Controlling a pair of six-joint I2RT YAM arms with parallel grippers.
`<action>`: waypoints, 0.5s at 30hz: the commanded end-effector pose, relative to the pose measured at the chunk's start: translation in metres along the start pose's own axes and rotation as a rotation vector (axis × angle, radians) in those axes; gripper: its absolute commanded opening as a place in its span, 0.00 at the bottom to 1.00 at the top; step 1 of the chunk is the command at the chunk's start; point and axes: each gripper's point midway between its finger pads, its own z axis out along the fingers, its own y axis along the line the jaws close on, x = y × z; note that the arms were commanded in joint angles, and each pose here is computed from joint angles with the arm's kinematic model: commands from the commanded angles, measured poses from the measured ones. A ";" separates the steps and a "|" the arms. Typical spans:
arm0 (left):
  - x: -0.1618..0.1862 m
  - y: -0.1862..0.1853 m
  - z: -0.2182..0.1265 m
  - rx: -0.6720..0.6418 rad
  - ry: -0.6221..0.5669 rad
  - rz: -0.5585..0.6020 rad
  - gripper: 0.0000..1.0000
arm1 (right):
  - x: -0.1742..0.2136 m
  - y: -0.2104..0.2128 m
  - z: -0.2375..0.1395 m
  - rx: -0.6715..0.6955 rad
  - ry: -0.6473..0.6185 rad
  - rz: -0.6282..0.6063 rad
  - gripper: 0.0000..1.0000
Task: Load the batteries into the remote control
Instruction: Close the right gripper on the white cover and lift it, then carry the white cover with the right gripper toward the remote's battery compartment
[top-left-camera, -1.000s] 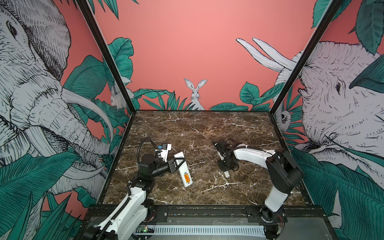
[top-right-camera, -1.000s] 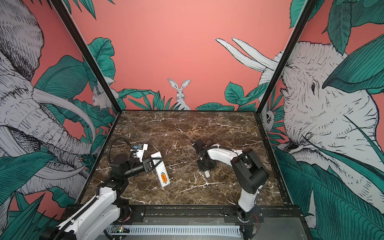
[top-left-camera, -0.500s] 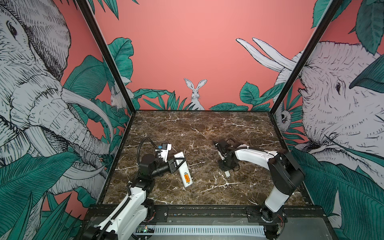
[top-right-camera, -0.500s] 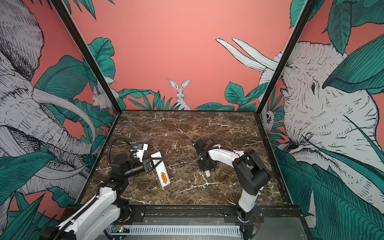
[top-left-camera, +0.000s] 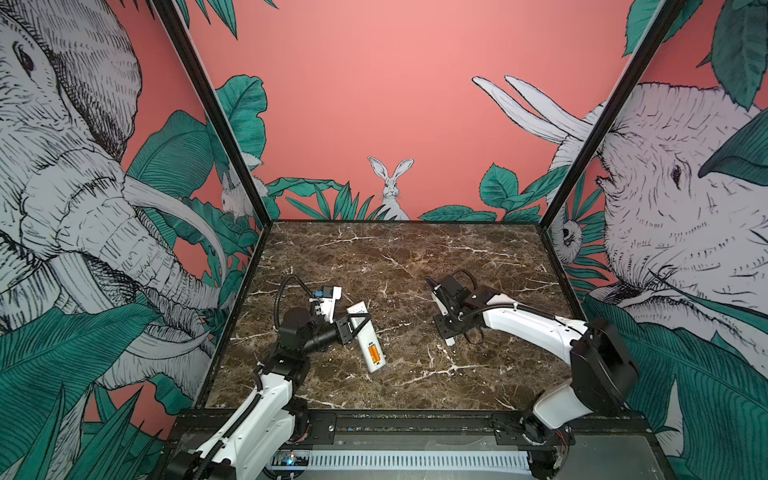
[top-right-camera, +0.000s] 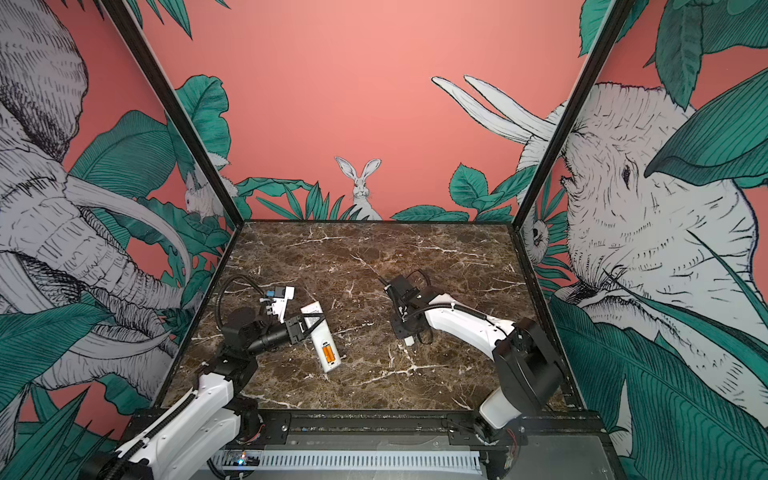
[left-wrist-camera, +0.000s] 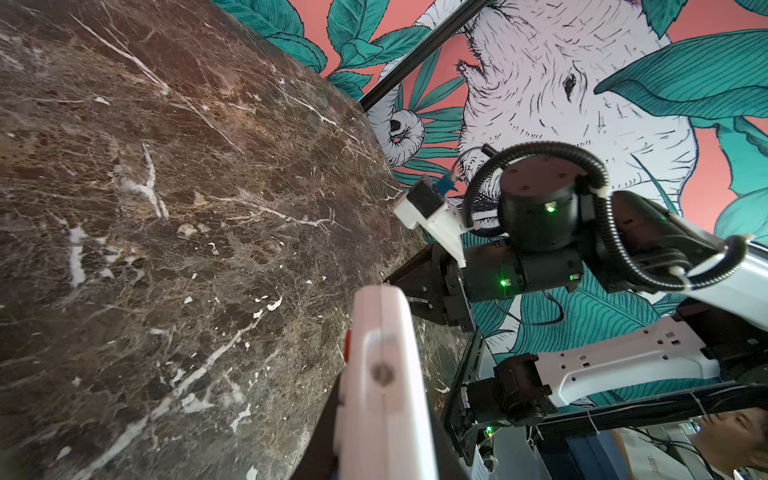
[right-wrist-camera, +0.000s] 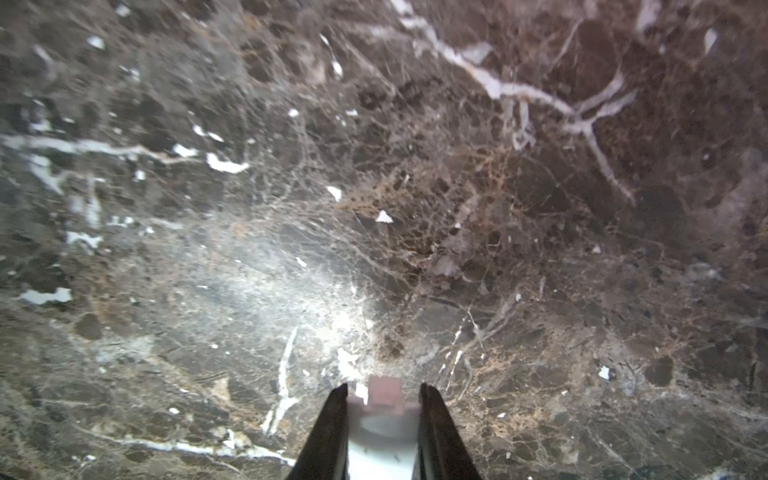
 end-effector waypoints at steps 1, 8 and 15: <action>-0.008 -0.008 -0.002 0.019 -0.035 0.019 0.00 | -0.012 0.010 -0.014 -0.014 -0.090 0.007 0.13; -0.013 -0.011 -0.002 0.014 -0.042 0.009 0.00 | -0.022 0.035 -0.034 -0.037 -0.199 -0.034 0.12; -0.016 -0.013 -0.002 0.007 -0.037 0.002 0.00 | -0.031 0.060 -0.062 -0.078 -0.315 -0.059 0.11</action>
